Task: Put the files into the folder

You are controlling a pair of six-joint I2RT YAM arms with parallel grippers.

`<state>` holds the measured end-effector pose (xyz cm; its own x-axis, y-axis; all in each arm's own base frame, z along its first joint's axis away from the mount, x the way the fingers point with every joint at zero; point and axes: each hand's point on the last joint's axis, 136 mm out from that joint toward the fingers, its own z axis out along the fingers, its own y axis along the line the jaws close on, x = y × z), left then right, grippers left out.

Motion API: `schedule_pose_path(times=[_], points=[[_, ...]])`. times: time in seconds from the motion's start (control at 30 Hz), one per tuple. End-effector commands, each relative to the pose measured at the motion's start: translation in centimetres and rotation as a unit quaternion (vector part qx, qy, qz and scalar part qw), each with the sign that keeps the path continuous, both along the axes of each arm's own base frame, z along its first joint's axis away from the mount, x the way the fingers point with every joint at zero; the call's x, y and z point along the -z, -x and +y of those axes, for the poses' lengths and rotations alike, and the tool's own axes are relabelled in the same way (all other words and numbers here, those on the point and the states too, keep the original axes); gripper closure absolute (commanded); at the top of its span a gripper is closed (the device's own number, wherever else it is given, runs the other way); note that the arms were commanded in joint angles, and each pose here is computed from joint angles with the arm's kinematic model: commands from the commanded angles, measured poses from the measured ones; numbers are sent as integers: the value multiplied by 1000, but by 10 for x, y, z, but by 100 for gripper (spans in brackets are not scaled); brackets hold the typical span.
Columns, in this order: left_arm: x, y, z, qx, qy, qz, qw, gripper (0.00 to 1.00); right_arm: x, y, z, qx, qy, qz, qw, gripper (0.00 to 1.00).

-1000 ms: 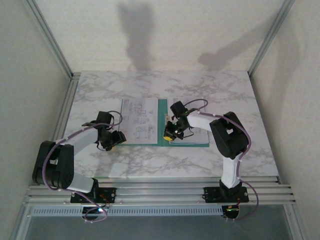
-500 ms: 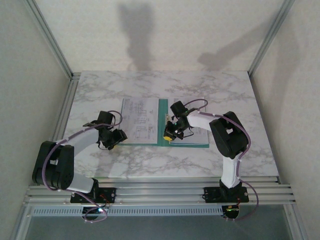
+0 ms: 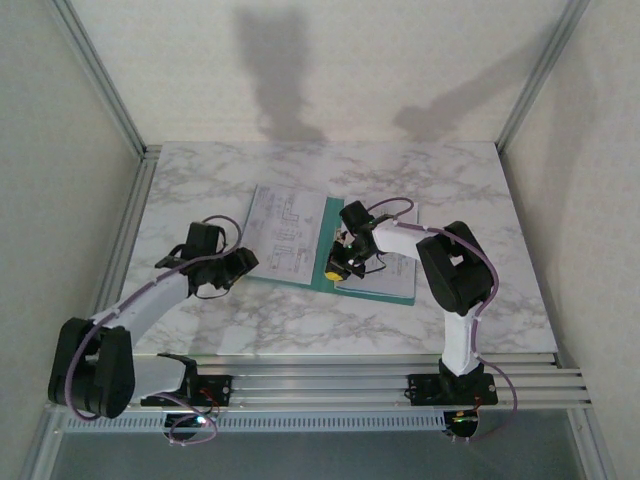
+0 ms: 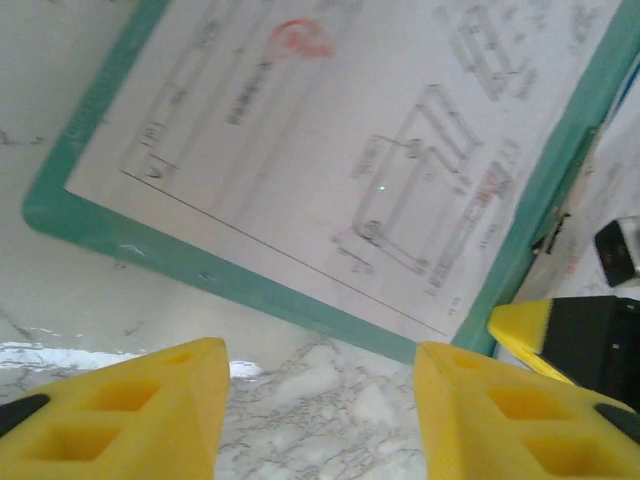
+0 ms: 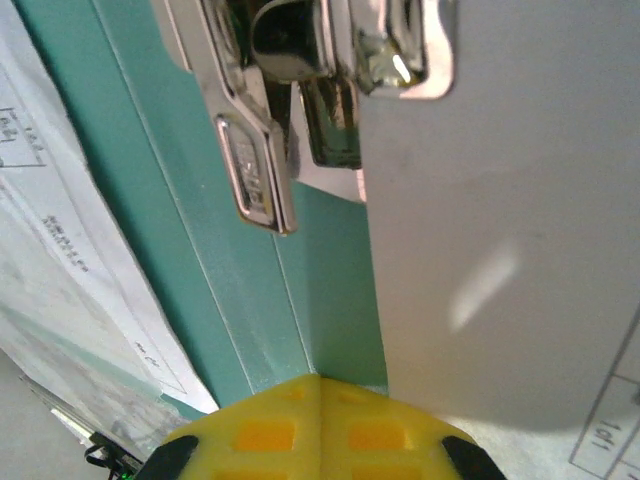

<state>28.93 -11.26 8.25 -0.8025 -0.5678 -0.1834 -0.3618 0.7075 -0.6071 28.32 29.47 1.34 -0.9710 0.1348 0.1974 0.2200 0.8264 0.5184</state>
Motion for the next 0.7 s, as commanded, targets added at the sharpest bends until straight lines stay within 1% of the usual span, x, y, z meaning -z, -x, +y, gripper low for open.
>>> schedule_pose_path(times=[0.0,0.07,0.13,0.2,0.27,0.33,0.47,0.6,0.67], points=[[-11,-6,-6,-3,20,-32,999,54,60,39,-39,-5,112,73,991,100],[-12,-8,-7,-3,26,-41,999,58,60,38,-39,-6,112,72,991,100],[-7,-8,-6,-5,23,-40,999,59,61,40,-39,-7,114,74,991,100],[8,-2,5,-20,-10,-5,1000,60,62,40,-40,-6,114,76,991,100],[27,9,23,-48,-57,45,996,58,61,39,-39,-7,113,75,991,100],[38,16,31,-60,-72,67,993,57,61,39,-39,-7,114,75,991,100],[42,9,38,-72,-74,66,992,55,61,39,-39,-10,114,75,991,100],[50,3,52,-87,-96,76,989,52,63,41,-40,-12,117,78,990,100],[53,-3,54,-90,-89,70,990,52,63,40,-39,-12,116,78,990,100]])
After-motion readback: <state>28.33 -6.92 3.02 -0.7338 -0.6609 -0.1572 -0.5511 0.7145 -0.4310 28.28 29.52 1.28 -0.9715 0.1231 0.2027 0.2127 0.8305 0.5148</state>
